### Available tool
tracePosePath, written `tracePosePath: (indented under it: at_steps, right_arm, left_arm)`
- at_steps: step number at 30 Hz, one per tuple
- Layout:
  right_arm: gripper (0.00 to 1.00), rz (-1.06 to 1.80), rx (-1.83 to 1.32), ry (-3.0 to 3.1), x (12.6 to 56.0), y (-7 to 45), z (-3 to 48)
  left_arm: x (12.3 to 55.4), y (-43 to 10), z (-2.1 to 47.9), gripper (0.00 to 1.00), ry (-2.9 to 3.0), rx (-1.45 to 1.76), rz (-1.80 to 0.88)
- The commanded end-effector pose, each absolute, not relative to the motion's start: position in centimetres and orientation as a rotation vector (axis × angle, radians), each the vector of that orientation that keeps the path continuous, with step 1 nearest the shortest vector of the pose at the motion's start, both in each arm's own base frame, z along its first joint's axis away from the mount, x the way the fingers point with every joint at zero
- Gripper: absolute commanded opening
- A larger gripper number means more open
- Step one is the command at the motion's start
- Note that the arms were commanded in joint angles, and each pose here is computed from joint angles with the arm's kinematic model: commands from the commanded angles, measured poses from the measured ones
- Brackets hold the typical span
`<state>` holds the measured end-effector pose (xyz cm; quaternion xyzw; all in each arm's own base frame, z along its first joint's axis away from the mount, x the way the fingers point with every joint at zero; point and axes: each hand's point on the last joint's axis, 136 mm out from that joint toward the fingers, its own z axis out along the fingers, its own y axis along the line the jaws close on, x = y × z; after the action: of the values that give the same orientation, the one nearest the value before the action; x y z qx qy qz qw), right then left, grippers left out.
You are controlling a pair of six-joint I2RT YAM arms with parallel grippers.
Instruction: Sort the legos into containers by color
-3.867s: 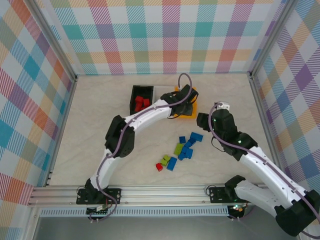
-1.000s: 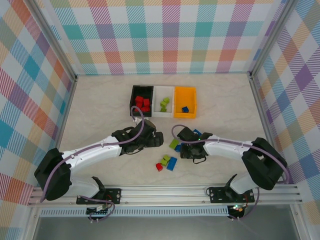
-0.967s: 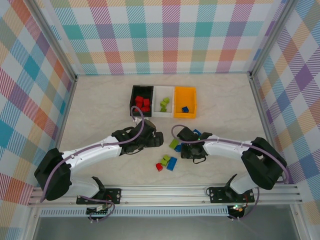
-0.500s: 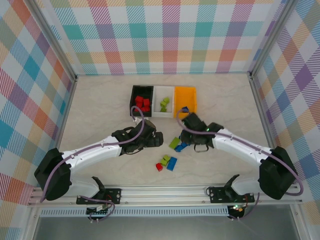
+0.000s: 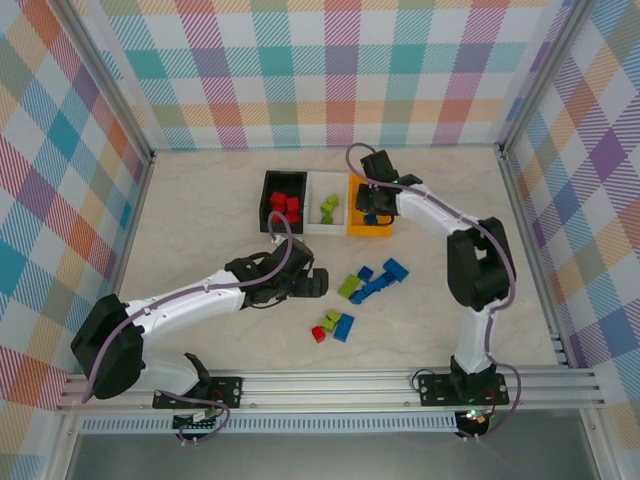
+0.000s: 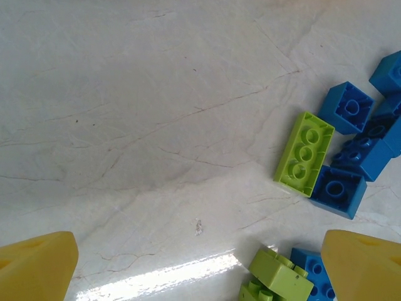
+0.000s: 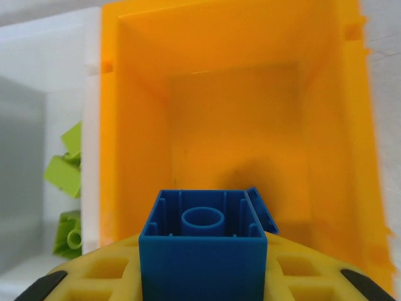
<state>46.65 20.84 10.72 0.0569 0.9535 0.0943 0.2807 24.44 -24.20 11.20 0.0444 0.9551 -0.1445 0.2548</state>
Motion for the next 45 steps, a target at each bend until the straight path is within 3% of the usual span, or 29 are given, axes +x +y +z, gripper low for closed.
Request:
tracePosePath:
  at_steps: [1,7,12,27,40,45]
  right_arm:
    - [0.37,0.254,0.132,2.576,47.7,21.5,10.8]
    - [0.57,0.303,0.137,2.530,48.0,21.9,13.2]
    - [0.65,0.323,0.160,2.458,45.5,20.2,16.8]
    - [0.65,0.287,0.267,2.432,31.7,12.0,16.3]
    - [0.66,0.293,0.292,2.374,30.2,10.5,17.8]
    - [0.66,0.292,0.302,2.364,30.4,10.3,18.1]
  left_arm:
    - [23.7,-25.4,11.1,1.00,2.631,0.239,-0.401]
    - [23.5,-27.6,10.3,0.98,2.674,0.385,-0.399]
    - [23.7,-30.9,10.5,0.96,2.683,0.528,-0.416]
    - [23.5,-37.5,6.2,0.74,2.728,0.940,-0.128]
    - [23.9,-36.9,3.4,0.47,2.658,1.030,0.202]
    - [23.5,-37.6,4.6,0.36,2.619,1.031,0.155]
